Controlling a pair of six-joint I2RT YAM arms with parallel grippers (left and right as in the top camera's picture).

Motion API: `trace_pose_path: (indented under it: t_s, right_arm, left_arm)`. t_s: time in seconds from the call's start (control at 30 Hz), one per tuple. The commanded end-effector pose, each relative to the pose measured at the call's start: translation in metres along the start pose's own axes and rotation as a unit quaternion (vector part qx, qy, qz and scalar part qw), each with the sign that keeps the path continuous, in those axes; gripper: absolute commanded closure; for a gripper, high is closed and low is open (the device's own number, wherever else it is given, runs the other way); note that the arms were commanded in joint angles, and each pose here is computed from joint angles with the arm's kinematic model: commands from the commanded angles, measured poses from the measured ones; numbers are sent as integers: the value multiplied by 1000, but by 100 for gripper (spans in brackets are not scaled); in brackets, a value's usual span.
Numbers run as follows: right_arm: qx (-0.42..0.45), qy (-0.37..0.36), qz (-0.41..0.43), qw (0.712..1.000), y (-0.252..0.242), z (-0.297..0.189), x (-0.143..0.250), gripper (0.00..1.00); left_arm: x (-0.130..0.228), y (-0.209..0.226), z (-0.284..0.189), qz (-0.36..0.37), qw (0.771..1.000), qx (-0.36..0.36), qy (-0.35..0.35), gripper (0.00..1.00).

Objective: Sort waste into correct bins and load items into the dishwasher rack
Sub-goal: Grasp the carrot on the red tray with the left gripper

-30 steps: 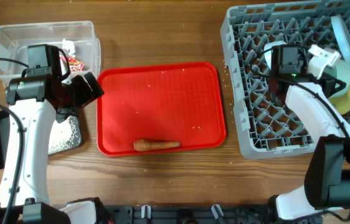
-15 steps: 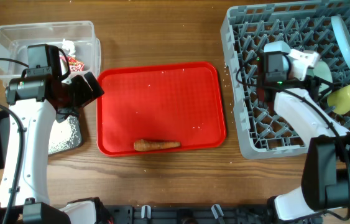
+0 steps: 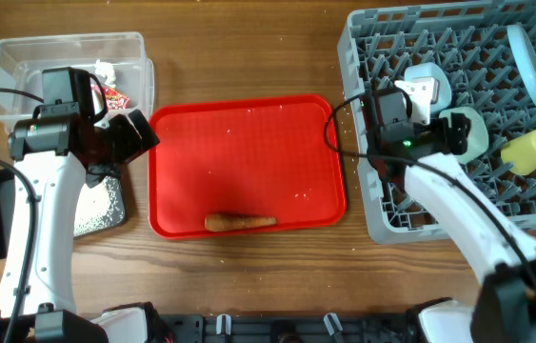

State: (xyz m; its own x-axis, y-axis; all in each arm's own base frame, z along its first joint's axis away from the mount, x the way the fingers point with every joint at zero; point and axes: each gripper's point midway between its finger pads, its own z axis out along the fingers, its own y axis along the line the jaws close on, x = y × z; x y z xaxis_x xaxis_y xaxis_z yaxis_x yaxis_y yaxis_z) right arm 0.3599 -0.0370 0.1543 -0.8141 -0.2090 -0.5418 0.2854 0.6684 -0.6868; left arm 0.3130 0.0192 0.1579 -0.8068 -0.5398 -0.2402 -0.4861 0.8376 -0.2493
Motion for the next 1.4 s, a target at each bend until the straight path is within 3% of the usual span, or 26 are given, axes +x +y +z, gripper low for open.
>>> trace_pose_path:
  t_s: [0.0,0.1,0.17,0.23,0.27,0.4,0.63,0.7,0.87,1.37]
  right_arm:
    - [-163,-28,32,986,25,-35,-11,5]
    - [-304,-54,34,951,42,-77,-20,6]
    - [-457,-92,14,885,66,-129,-26,8]
    - [-528,-100,12,843,75,-157,-25,8]
    - [-537,-98,12,837,76,-160,-24,8]
    - [-508,-67,33,858,72,-147,-17,4]
    - [-462,-36,47,885,62,-130,-6,2]
    - [-433,-12,74,898,55,-119,-1,1]
    - [-392,30,89,915,42,-102,17,1]
    - [-390,45,78,917,42,-102,25,1]
  left_arm:
    - [-1,-1,1,1,1000,4,1,0]
    - [-1,-1,1,1,1000,4,2,0]
    - [-1,-1,1,0,1000,4,2,0]
    - [1,0,1,0,1000,3,5,0]
    - [4,-1,1,-1,1000,7,13,0]
    - [37,-15,-1,-27,996,29,79,0]
    - [130,-50,13,-185,963,-30,192,0]
    - [153,-60,25,-235,950,-48,200,0]
    - [187,-88,61,-241,952,-29,186,0]
    - [200,-74,118,-248,949,-103,167,0]
